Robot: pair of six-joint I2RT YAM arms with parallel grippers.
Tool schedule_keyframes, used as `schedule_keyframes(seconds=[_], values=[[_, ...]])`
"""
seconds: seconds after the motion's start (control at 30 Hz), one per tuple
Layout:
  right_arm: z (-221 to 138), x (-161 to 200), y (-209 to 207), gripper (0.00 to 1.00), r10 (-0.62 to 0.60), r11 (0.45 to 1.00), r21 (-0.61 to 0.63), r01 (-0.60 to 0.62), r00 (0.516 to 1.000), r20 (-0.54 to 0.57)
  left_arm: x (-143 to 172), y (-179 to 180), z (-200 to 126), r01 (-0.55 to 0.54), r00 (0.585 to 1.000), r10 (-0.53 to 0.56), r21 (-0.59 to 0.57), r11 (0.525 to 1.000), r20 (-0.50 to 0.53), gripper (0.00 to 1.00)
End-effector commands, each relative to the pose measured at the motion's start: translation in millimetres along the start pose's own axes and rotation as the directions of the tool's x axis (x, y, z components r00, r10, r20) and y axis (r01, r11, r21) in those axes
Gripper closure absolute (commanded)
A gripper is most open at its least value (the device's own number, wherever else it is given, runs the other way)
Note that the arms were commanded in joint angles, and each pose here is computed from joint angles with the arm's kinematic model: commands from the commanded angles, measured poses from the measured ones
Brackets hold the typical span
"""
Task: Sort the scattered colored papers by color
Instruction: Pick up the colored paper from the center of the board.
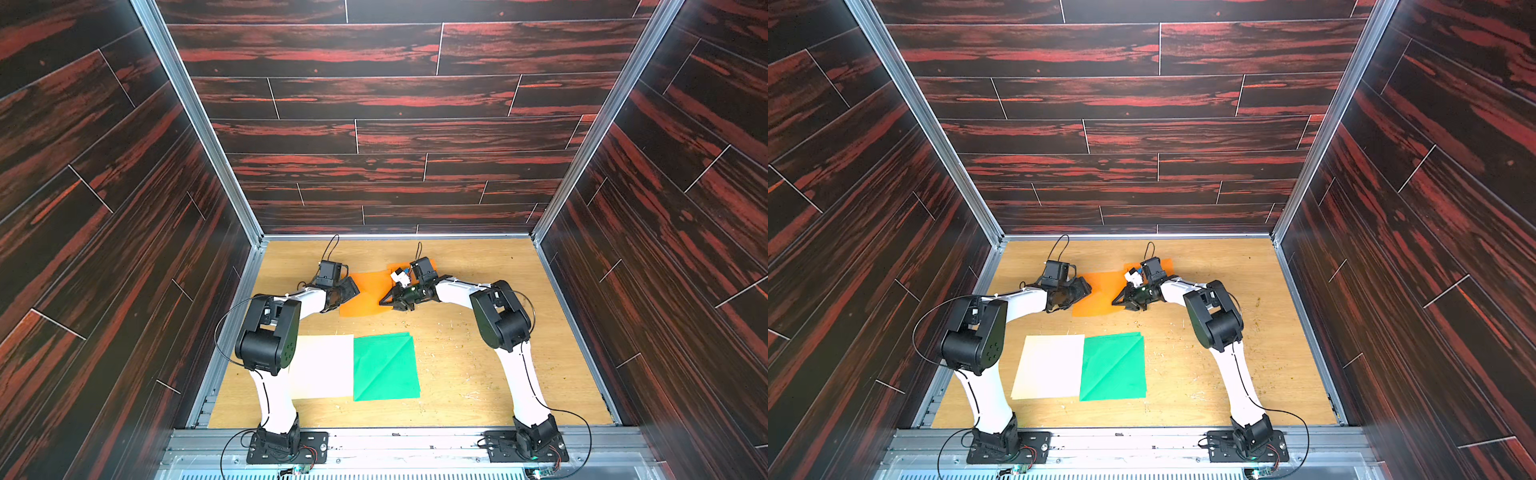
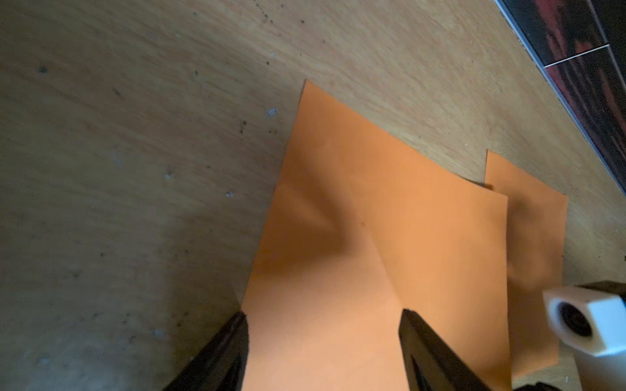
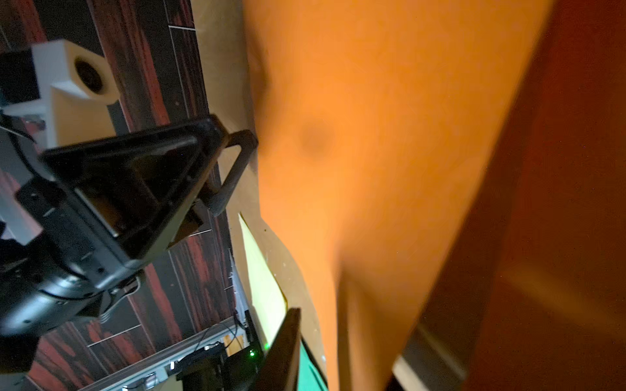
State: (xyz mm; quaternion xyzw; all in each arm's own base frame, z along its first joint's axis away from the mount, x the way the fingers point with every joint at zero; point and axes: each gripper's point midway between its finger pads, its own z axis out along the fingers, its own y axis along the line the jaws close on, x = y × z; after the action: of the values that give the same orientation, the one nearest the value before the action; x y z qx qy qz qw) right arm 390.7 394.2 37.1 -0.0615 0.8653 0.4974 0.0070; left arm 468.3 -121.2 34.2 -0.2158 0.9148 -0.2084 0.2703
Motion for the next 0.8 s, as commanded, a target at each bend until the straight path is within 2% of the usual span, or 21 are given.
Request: schedule_keyframes(seconds=[0.0, 0.2, 0.33, 0.77], values=[[3.0, 2.6, 25.5, 0.66, -0.077, 0.996, -0.041, 0.078, 0.997, 0.025, 47.7, 37.3, 7.3, 0.011, 0.986, -0.031, -0.122, 0.992, -0.163, 0.25], [11.7, -28.6, 29.1, 0.65, -0.132, 0.991, -0.007, 0.132, 0.991, 0.027, 54.2, 42.7, 4.0, 0.001, 0.984, -0.024, -0.131, 0.991, -0.174, 0.25], [18.0, -42.7, 20.9, 0.64, -0.103, 0.994, 0.048, 0.103, 0.995, 0.01, 56.1, 45.2, 3.3, -0.003, 0.984, -0.022, -0.139, 0.99, -0.177, 0.25], [8.3, -17.0, 6.6, 0.63, -0.043, 0.998, 0.046, 0.044, 0.999, -0.012, 57.5, 46.2, 10.4, -0.004, 0.982, -0.022, -0.137, 0.991, -0.187, 0.25]])
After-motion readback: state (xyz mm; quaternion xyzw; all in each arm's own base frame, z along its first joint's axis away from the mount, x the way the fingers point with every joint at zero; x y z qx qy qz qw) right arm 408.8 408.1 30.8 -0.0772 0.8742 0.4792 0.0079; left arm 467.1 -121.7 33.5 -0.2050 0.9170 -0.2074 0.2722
